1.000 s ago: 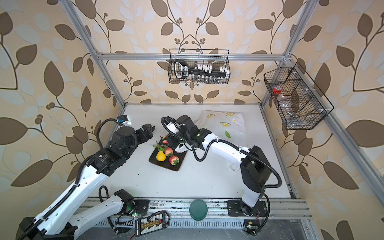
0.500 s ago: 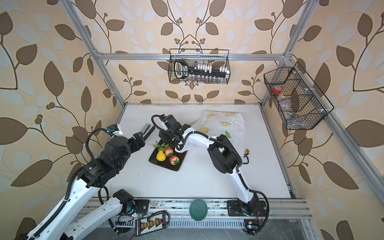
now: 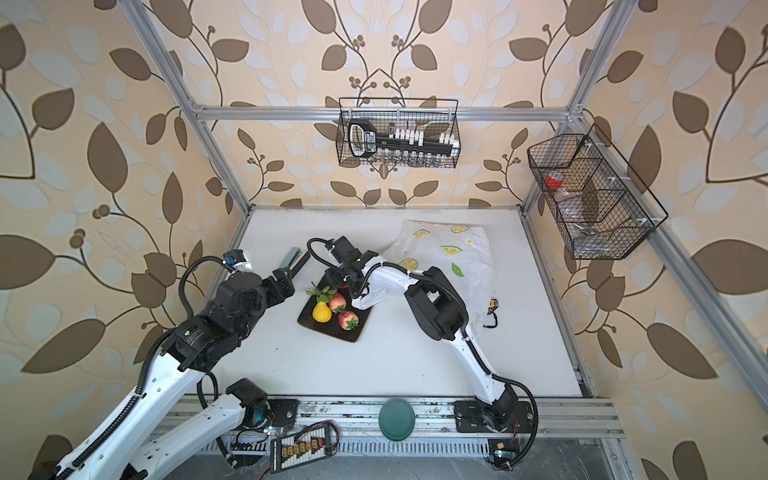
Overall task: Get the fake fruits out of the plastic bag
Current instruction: 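Lower the red-yellow pear onto the black tray and open the right gripper, then grasp and lift the bag handle with left gripper while right gripper reaches into bag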
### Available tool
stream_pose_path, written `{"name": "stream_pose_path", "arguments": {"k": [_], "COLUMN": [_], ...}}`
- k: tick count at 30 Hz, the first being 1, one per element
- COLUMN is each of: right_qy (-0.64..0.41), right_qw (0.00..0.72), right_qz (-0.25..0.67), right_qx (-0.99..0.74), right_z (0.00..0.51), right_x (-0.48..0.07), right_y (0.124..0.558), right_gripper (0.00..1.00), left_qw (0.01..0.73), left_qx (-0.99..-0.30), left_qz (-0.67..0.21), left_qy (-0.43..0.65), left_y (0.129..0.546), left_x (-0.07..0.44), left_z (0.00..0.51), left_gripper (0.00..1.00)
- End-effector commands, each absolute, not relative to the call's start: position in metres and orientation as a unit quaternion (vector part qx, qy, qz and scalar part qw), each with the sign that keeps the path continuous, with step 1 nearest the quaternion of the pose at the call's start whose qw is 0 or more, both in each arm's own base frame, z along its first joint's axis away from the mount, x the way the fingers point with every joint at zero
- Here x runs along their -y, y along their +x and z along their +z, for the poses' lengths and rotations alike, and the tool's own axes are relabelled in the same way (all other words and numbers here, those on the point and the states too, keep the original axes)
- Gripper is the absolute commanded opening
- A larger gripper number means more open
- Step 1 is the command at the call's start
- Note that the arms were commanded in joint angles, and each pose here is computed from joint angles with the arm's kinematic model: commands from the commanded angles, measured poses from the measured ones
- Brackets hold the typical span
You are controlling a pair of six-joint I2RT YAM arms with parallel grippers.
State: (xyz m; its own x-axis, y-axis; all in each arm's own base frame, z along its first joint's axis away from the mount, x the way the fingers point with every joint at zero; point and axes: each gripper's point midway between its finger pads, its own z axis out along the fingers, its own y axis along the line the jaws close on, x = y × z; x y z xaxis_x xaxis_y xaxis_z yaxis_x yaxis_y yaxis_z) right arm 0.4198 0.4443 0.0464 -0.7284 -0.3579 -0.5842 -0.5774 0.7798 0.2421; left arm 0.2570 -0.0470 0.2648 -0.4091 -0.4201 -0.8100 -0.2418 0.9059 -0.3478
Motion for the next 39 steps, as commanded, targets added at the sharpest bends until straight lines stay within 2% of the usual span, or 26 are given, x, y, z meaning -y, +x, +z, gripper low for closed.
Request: {"name": "stream_pose_path", "arguments": {"k": [1, 5, 8, 12, 18, 24, 30, 35, 39], "right_qy": [-0.259, -0.261, -0.262, -0.254, -0.241, -0.222, -0.180, -0.131, -0.112], "right_qw": [0.253, 0.265, 0.284, 0.310, 0.369, 0.397, 0.429, 0.442, 0.447], "right_qz": [0.211, 0.214, 0.218, 0.228, 0.259, 0.283, 0.254, 0.237, 0.235], "right_qx": [-0.908, -0.903, -0.896, -0.888, -0.859, -0.845, -0.848, -0.855, -0.856], "right_z": [0.040, 0.053, 0.074, 0.110, 0.191, 0.238, 0.259, 0.261, 0.259], "right_x": [-0.448, -0.449, -0.448, -0.441, -0.424, -0.380, -0.306, -0.254, -0.234], "right_y": [0.419, 0.422, 0.425, 0.431, 0.429, 0.414, 0.394, 0.371, 0.351], "right_gripper": [0.61, 0.71, 0.76, 0.76, 0.75, 0.72, 0.72, 0.71, 0.71], "left_qw": [0.517, 0.517, 0.517, 0.520, 0.522, 0.508, 0.428, 0.365, 0.334], "left_qx": [-0.827, -0.826, -0.826, -0.826, -0.830, -0.845, -0.860, -0.858, -0.852], "left_qz": [-0.087, -0.103, -0.109, -0.120, -0.129, -0.161, -0.240, -0.286, -0.315], "left_qy": [-0.202, -0.200, -0.197, -0.184, -0.146, -0.031, 0.144, 0.219, 0.251], "left_y": [0.258, 0.263, 0.268, 0.274, 0.281, 0.287, 0.277, 0.275, 0.279], "left_x": [0.043, 0.050, 0.055, 0.063, 0.076, 0.113, 0.177, 0.214, 0.234], "left_z": [0.279, 0.282, 0.284, 0.289, 0.289, 0.274, 0.233, 0.199, 0.178], "left_gripper": [0.91, 0.91, 0.91, 0.91, 0.91, 0.90, 0.86, 0.84, 0.84]}}
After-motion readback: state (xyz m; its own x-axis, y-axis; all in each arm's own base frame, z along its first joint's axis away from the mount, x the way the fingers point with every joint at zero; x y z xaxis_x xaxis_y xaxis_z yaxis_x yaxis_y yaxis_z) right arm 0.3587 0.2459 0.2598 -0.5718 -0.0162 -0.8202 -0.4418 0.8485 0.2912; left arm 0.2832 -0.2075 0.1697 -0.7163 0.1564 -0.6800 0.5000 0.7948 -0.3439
